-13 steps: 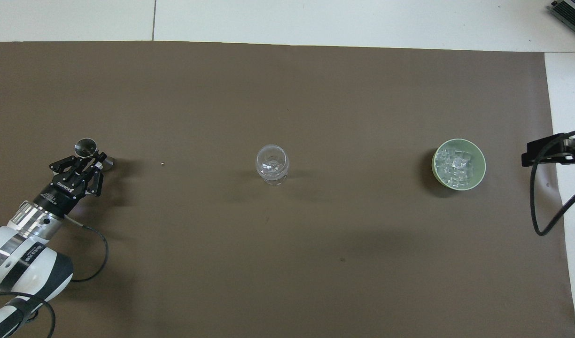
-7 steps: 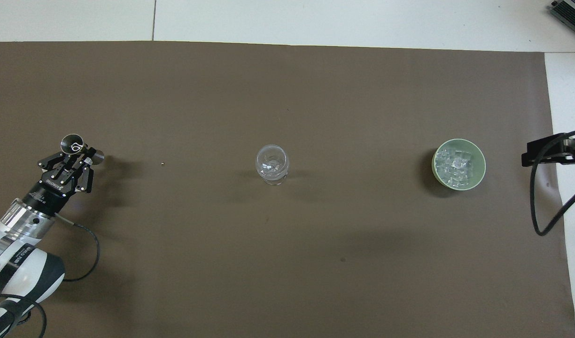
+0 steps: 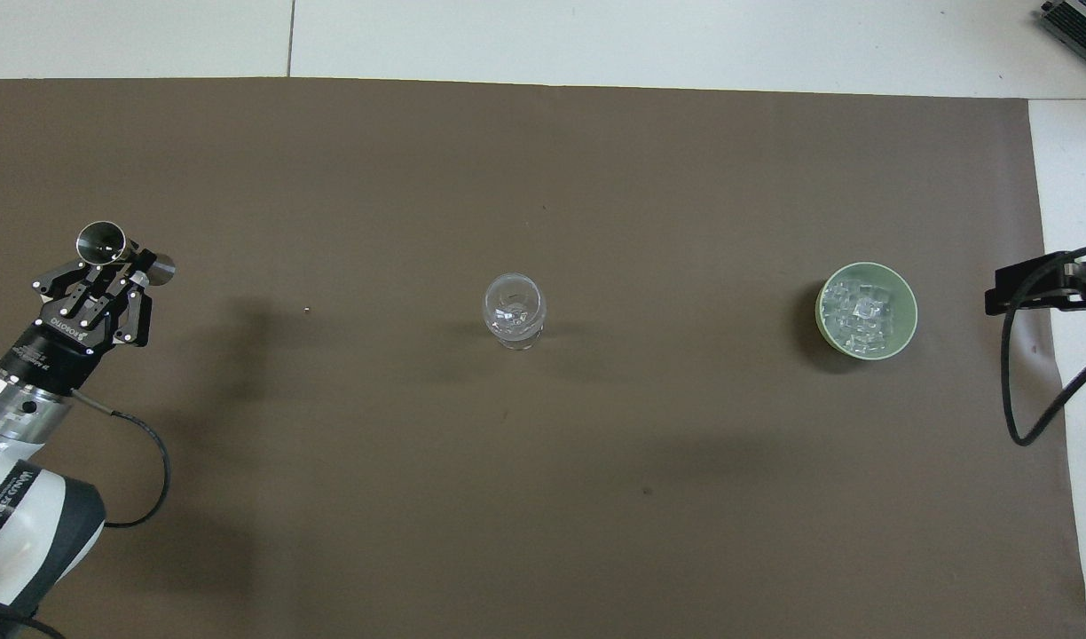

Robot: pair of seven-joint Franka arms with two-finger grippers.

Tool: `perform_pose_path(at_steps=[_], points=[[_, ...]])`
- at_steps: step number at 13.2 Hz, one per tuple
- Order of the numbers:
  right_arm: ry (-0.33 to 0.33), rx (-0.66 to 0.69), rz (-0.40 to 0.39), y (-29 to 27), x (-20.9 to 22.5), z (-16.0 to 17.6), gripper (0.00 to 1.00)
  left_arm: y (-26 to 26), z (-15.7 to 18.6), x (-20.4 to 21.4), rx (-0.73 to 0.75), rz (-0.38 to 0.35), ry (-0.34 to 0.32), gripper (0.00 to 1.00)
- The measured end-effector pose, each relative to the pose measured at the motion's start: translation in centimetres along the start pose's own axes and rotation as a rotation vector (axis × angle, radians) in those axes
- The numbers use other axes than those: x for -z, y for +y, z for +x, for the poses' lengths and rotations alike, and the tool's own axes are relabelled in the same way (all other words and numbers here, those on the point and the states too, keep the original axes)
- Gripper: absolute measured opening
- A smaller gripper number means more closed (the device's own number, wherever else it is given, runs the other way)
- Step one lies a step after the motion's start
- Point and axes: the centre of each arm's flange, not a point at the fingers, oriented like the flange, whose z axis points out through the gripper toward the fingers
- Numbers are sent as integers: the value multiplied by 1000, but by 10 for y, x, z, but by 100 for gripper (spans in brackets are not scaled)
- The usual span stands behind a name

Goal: Pour wine and add ice with both arms
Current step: 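Carry the jigger with the left gripper over the clear glass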

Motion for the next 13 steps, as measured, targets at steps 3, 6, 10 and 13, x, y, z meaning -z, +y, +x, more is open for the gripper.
perform_pose_path(at_steps=[3, 6, 10, 13], points=[[0, 0, 0, 0, 0, 0, 100, -39, -56, -19, 36, 34, 16, 22], [0, 0, 0, 0, 0, 0, 100, -63, -93, -27, 63, 63, -6, 22], [0, 0, 0, 0, 0, 0, 100, -111, -123, -48, 56, 153, -22, 22], [0, 0, 0, 0, 0, 0, 100, -164, -139, -74, 0, 218, 25, 22]])
